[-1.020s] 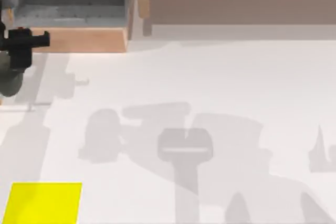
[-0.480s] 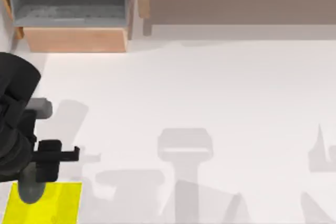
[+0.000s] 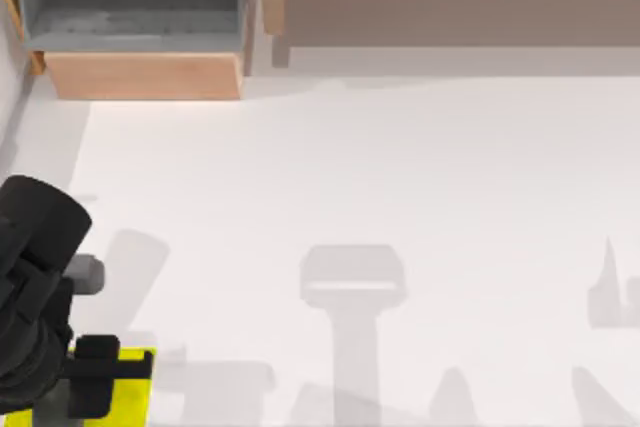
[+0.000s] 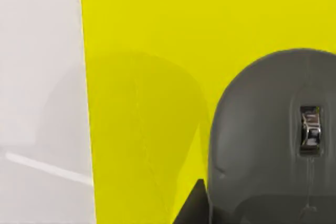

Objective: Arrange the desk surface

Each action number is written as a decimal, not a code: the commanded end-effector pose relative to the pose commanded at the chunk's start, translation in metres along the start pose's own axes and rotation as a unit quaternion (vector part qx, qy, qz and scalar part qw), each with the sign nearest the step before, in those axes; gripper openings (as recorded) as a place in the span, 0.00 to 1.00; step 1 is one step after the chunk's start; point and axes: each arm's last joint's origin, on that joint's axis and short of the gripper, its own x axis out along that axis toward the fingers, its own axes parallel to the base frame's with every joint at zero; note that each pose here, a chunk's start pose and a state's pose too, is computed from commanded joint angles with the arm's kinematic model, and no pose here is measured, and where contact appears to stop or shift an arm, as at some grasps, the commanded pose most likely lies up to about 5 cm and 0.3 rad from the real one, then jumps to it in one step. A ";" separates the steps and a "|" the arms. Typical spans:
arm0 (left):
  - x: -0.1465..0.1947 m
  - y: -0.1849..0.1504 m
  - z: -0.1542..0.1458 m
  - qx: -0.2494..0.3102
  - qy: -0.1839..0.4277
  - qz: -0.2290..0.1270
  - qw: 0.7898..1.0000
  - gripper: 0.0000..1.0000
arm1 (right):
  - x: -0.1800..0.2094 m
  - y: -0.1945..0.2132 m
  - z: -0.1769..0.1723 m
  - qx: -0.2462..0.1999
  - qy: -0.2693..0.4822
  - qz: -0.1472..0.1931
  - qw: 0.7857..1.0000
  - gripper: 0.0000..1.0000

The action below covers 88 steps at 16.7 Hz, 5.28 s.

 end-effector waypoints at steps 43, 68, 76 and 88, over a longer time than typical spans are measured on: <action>0.010 0.000 0.000 0.000 0.000 0.000 1.000 0.00 | 0.000 0.000 0.000 0.000 0.000 0.000 1.000 1.00; 0.009 0.002 0.004 0.002 -0.016 -0.007 1.000 1.00 | 0.000 0.000 0.000 0.000 0.000 0.000 1.000 1.00; 0.030 0.055 0.052 0.076 -0.207 -0.035 0.975 1.00 | 0.000 0.000 0.000 0.000 0.000 0.000 1.000 1.00; 0.064 0.199 0.051 0.403 -0.483 0.322 0.707 1.00 | 0.000 0.000 0.000 0.000 0.000 0.000 1.000 1.00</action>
